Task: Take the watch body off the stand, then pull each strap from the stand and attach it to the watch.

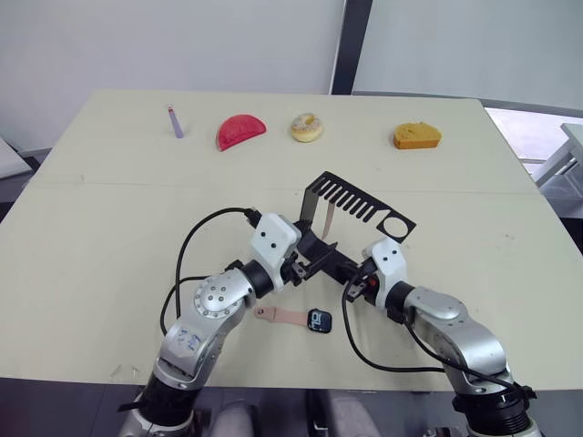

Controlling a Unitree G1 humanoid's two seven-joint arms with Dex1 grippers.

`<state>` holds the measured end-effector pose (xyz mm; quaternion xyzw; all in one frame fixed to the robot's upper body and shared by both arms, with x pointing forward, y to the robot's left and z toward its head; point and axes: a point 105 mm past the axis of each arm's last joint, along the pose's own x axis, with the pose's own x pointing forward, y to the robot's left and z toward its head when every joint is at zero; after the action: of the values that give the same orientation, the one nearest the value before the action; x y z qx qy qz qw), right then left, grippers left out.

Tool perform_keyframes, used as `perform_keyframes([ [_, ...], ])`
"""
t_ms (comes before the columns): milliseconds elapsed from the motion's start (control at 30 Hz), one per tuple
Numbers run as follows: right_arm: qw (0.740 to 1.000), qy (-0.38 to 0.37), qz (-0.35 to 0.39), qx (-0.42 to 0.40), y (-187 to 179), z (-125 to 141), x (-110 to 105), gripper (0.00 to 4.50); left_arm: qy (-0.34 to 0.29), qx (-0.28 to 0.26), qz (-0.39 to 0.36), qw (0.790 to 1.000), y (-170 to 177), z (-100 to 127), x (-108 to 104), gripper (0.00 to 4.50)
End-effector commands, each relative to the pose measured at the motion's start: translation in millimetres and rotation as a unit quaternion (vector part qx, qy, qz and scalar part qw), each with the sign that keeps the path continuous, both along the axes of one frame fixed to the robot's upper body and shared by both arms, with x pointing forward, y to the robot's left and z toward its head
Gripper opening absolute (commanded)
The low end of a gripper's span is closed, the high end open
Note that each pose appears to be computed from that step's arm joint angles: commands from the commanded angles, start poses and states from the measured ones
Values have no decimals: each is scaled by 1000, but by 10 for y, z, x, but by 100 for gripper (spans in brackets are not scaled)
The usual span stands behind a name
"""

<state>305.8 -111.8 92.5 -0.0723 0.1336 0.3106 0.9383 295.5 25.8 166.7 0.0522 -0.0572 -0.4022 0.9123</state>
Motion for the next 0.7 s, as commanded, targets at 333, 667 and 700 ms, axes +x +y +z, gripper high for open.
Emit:
perform_keyframes([
  [333, 999, 30, -30, -24, -110, -168, 24, 0, -35, -12, 5, 999, -216, 49, 109, 322],
  [667, 999, 30, -33, -23, -114, -166, 28, 0, -49, -24, 5, 999, -302, 106, 200, 3],
  [700, 999, 30, -33, -23, -115, -163, 27, 0, -50, -27, 4, 998, -306, 118, 203, 3],
])
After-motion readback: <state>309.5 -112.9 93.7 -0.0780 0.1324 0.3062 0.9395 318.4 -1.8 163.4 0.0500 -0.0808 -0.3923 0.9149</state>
